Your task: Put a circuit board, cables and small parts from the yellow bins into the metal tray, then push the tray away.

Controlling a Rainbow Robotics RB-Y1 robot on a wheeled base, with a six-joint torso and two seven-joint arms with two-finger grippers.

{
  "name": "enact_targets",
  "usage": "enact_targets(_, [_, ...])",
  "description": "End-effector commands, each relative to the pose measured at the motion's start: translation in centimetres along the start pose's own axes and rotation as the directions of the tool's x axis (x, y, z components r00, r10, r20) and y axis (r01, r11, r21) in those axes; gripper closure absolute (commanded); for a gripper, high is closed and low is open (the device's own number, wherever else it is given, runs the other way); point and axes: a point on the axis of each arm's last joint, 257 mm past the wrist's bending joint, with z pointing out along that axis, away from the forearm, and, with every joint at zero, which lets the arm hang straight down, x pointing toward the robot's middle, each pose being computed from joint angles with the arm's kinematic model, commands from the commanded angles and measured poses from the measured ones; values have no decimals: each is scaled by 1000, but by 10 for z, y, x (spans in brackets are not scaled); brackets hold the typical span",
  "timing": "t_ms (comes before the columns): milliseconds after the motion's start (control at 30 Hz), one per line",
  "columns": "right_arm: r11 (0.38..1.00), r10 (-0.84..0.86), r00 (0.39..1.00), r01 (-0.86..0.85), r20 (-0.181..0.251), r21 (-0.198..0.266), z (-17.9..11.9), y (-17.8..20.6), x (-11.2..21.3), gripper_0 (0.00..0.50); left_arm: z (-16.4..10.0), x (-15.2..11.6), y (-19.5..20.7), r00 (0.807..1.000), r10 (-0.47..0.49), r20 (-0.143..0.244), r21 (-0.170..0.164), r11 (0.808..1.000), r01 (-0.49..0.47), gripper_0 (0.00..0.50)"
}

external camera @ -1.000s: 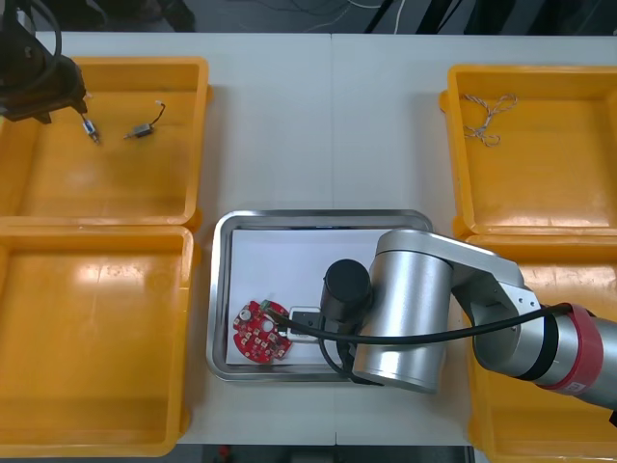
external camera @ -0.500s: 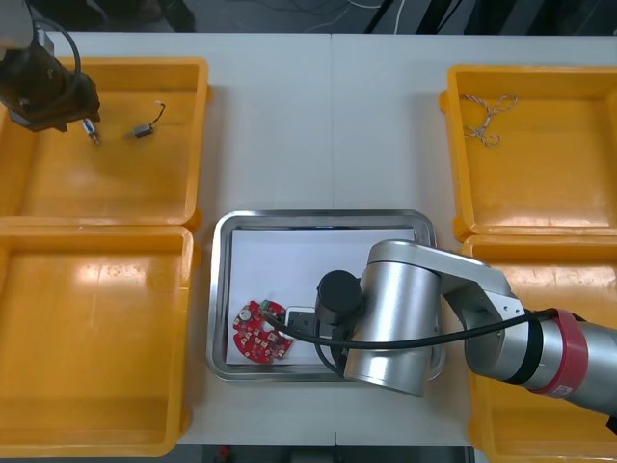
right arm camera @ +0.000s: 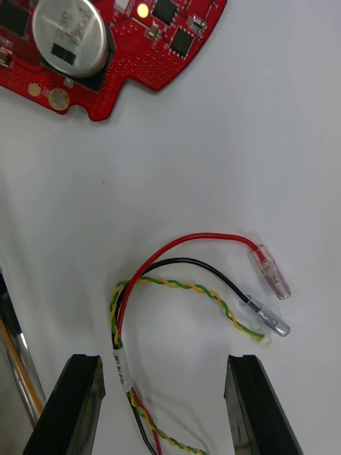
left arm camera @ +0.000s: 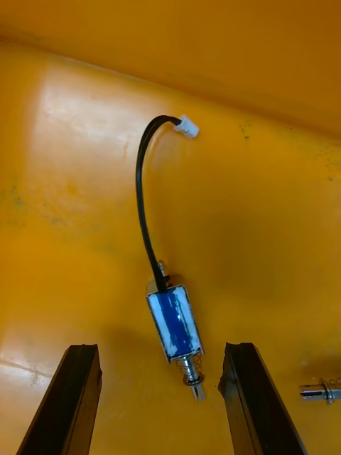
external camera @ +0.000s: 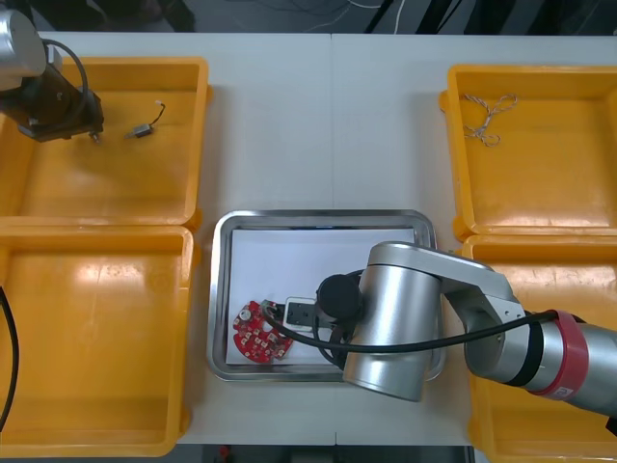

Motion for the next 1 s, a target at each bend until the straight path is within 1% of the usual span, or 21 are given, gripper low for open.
enact_targets(33, [1000, 28, 998, -28, 47, -8, -16, 7, -15, 0, -22, -37, -30, 996, 47, 78, 43, 998, -50, 0])
enact_targets(67, [999, 33, 998, -32, 50, -15, -18, 6, -15, 0, -21, -37, -30, 996, 45, 78, 43, 998, -48, 0])
enact_targets(200, [997, 63, 996, -60, 64, -48, -26, 4, -17, 0, -16, -39, -29, 994, 41, 105, 48, 998, -46, 0])
enact_targets(233, [996, 75, 995, -71, 70, -60, -29, 3, -18, 0, -14, -38, -29, 993, 42, 112, 47, 998, -47, 0])
enact_targets(333, [993, 98, 991, -92, 93, -73, -41, -3, -22, 0, -12, -38, -28, 992, 40, 118, 45, 998, -46, 0])
enact_targets(400, [992, 110, 990, -104, 93, -72, -45, -6, -21, 0, -12, -38, -28, 992, 40, 119, 46, 998, -46, 0])
enact_targets(467, [991, 126, 987, -121, 96, -57, -58, -16, -19, 0, -9, -37, -30, 992, 39, 123, 49, 998, -46, 0])
enact_targets(567, [988, 151, 984, -149, 97, -33, -76, -31, -13, 0, -4, -36, -28, 990, 36, 140, 49, 998, -43, 0])
enact_targets(667, [985, 174, 980, -173, 94, -21, -89, -42, -7, 0, 0, -33, -25, 989, 39, 144, 47, 998, -47, 0])
enact_targets(700, [982, 189, 977, -189, 94, -10, -97, -49, -4, 0, 2, -31, -24, 989, 42, 141, 44, 998, -49, 0])
enact_targets(733, [980, 198, 975, -199, 101, -2, -101, -54, -3, 0, 3, -29, -22, 989, 45, 138, 39, 998, -51, 0])
enact_targets(767, [976, 216, 968, -219, 131, 9, -110, -63, -5, 0, 5, -27, -21, 990, 47, 135, 40, 998, -53, 0])
enact_targets(800, [974, 223, 964, -227, 142, 11, -113, -66, -6, 0, 5, -27, -20, 990, 49, 136, 37, 998, -55, 0])
enact_targets(867, [967, 246, 952, -253, 182, 19, -127, -78, -7, 0, 7, -24, -17, 990, 48, 131, 34, 998, -53, 0])
enact_targets(900, [962, 262, 944, -271, 201, 20, -133, -85, -6, 0, 9, -22, -16, 991, 51, 127, 31, 998, -55, 0])
enact_targets(1000, [947, 311, 920, -322, 239, 8, -147, -102, 0, 0, 13, -15, -11, 992, 55, 116, 25, 998, -59, 0])
